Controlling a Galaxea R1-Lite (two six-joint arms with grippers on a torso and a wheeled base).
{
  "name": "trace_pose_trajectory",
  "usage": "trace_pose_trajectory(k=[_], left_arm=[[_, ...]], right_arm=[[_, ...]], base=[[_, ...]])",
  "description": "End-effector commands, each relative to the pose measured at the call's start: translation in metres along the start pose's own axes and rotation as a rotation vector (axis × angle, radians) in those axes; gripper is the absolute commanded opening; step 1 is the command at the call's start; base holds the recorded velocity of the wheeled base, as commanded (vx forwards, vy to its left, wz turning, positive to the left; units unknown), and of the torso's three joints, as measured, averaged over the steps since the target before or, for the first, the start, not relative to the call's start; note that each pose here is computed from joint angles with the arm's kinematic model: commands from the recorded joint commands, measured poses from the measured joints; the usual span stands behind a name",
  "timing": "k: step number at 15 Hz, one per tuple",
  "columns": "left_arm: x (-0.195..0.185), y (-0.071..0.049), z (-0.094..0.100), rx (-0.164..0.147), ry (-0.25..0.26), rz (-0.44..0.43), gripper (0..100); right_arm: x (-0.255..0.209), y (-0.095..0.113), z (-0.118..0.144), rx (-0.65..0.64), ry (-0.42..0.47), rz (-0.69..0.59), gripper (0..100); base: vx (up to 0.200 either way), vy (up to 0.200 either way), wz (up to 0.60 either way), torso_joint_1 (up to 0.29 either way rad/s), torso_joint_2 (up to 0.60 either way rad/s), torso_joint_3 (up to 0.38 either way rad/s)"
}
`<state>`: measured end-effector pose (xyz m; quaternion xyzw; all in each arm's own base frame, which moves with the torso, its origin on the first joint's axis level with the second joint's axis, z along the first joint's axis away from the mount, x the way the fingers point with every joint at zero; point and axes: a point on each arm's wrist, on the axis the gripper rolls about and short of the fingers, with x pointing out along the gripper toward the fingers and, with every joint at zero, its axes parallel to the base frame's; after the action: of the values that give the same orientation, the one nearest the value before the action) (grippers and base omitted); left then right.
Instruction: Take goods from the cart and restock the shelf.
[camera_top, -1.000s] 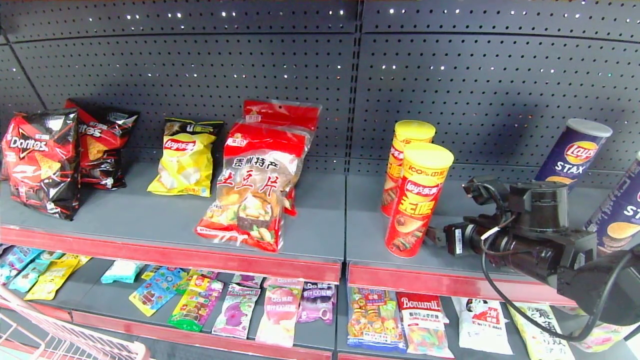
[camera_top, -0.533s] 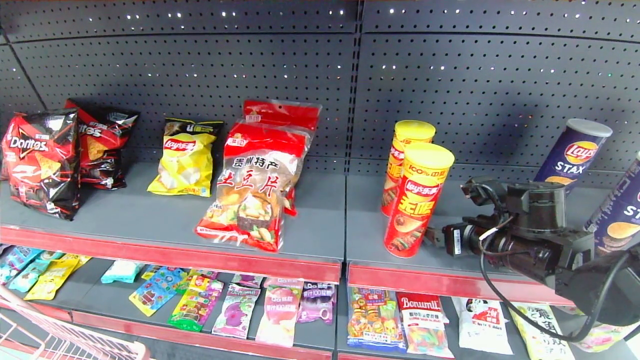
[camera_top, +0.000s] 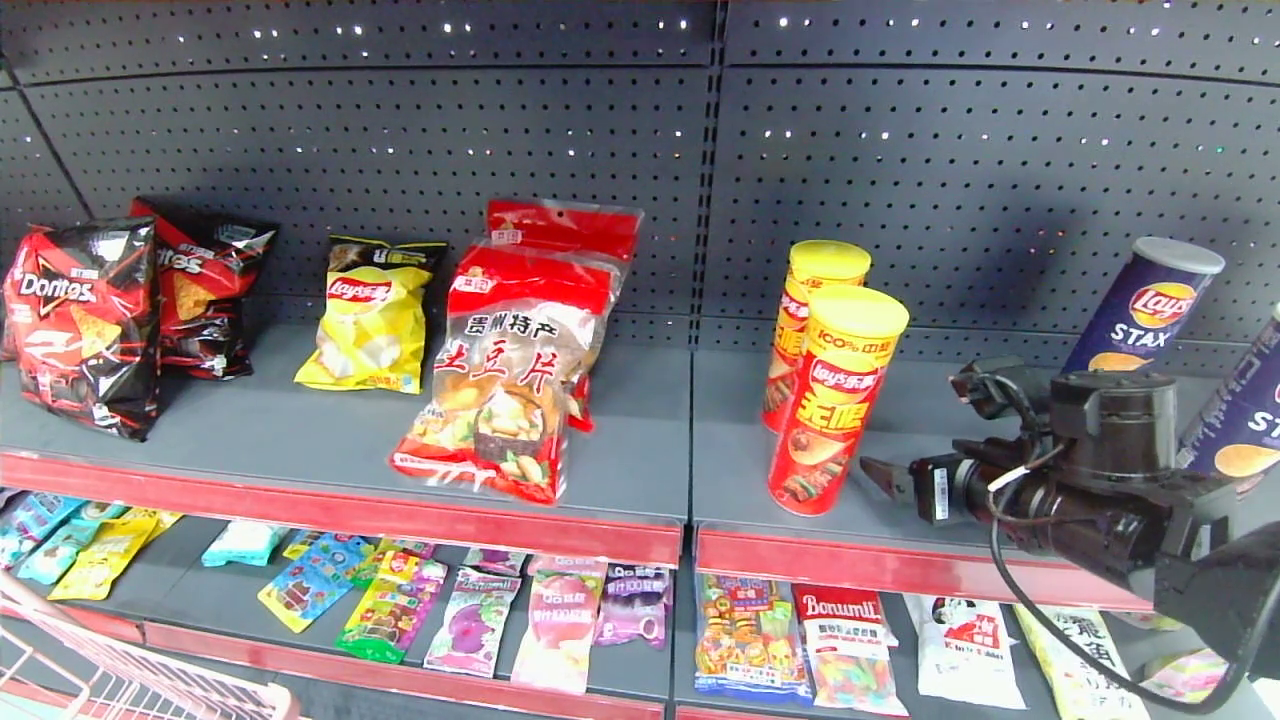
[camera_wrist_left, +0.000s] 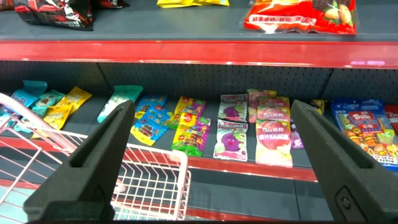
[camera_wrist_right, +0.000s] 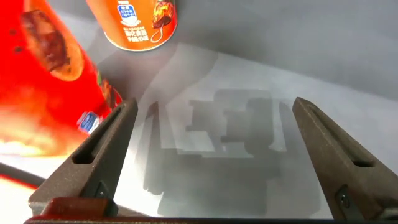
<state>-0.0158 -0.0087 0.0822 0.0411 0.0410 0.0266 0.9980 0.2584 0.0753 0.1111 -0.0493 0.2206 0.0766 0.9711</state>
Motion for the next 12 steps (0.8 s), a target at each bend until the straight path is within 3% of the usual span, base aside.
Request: trace_pose_trajectory(k=[1, 6, 12], left_arm=[[0.000, 0.000, 0.000, 0.000, 0.001, -0.001, 100], [0.000, 0.000, 0.000, 0.002, 0.001, -0.001, 100], [0.000, 0.000, 0.000, 0.003, -0.001, -0.027, 100]], right_arm=[[-0.013, -0.002, -0.001, 0.001, -0.012, -0.004, 100], [-0.037, -0.004, 0.000, 0.002, -0.054, -0.006, 100], [-0.114, -0.019, 0.035, -0.144, -0.328, -0.083, 100]], base=[[0.000, 0.000, 0.00, 0.000, 0.00, 0.000], [0.000, 0.000, 0.00, 0.000, 0.00, 0.000], [0.000, 0.000, 0.00, 0.000, 0.00, 0.000]])
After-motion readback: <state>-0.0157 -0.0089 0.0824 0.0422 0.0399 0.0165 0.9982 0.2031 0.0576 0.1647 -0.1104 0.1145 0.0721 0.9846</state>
